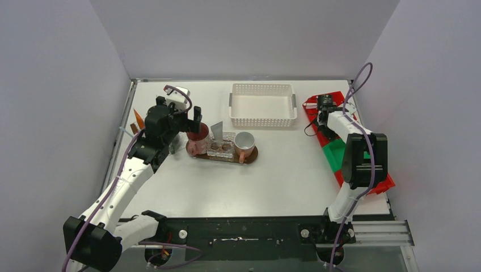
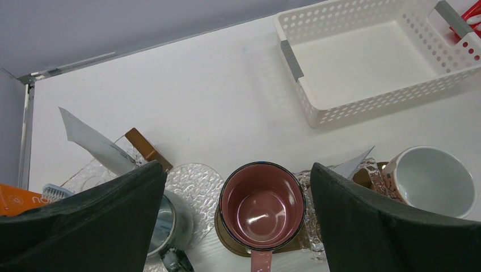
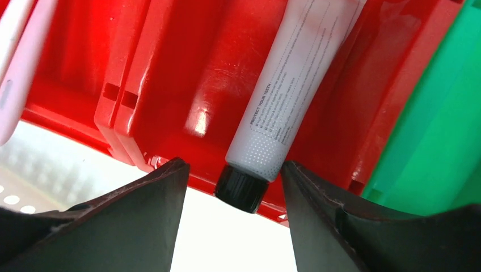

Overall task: Prepare toiletry sets of a toothbrush and toothpaste on the tray
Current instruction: Pick up the toothpaste from the storage box.

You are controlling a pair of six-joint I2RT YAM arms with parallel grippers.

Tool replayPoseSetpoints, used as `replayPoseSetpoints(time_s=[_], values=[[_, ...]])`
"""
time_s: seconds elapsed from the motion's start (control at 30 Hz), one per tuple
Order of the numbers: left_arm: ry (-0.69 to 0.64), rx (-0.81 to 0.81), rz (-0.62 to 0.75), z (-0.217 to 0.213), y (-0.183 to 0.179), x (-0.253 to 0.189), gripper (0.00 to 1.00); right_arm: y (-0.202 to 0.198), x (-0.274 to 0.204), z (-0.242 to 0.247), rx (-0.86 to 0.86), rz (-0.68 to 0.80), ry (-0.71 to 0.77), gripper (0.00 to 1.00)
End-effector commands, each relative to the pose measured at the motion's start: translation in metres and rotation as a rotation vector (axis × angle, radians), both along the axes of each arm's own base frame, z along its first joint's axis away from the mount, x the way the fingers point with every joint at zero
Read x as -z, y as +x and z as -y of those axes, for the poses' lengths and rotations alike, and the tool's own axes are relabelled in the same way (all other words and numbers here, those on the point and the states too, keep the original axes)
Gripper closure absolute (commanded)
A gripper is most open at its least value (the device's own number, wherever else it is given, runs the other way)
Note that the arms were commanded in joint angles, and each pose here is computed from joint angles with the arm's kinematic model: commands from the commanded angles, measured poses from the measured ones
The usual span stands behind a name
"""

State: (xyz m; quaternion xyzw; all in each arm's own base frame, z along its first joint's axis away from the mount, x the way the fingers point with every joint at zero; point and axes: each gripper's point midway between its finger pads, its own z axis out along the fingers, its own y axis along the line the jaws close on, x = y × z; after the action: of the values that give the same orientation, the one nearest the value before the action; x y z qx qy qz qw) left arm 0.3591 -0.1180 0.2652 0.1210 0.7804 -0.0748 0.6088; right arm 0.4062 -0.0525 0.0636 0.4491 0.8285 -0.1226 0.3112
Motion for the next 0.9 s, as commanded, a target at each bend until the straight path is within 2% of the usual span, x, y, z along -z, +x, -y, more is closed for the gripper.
replayPoseSetpoints(time_s=[0.0,0.13,0.4,0.7,0.87], values=[[-0.003,-0.002,0.051,0.0,0.001,-0.016,0.03,0.01,-0.004,0.01,0.077,0.008,-0.014,0.39],[-0.003,-0.003,0.052,-0.001,0.001,-0.017,0.03,0.012,0.001,0.01,0.087,-0.007,-0.01,0.46],[-0.002,-0.003,0.054,-0.001,0.001,-0.016,0.03,0.012,-0.008,0.01,0.089,0.017,-0.008,0.75],[-0.013,-0.003,0.058,-0.001,0.0,-0.018,0.03,0.008,-0.048,0.007,0.062,0.098,0.001,0.99],[-0.032,0.004,0.063,0.001,-0.001,-0.021,0.03,0.002,-0.065,0.003,0.013,0.132,0.01,1.0]])
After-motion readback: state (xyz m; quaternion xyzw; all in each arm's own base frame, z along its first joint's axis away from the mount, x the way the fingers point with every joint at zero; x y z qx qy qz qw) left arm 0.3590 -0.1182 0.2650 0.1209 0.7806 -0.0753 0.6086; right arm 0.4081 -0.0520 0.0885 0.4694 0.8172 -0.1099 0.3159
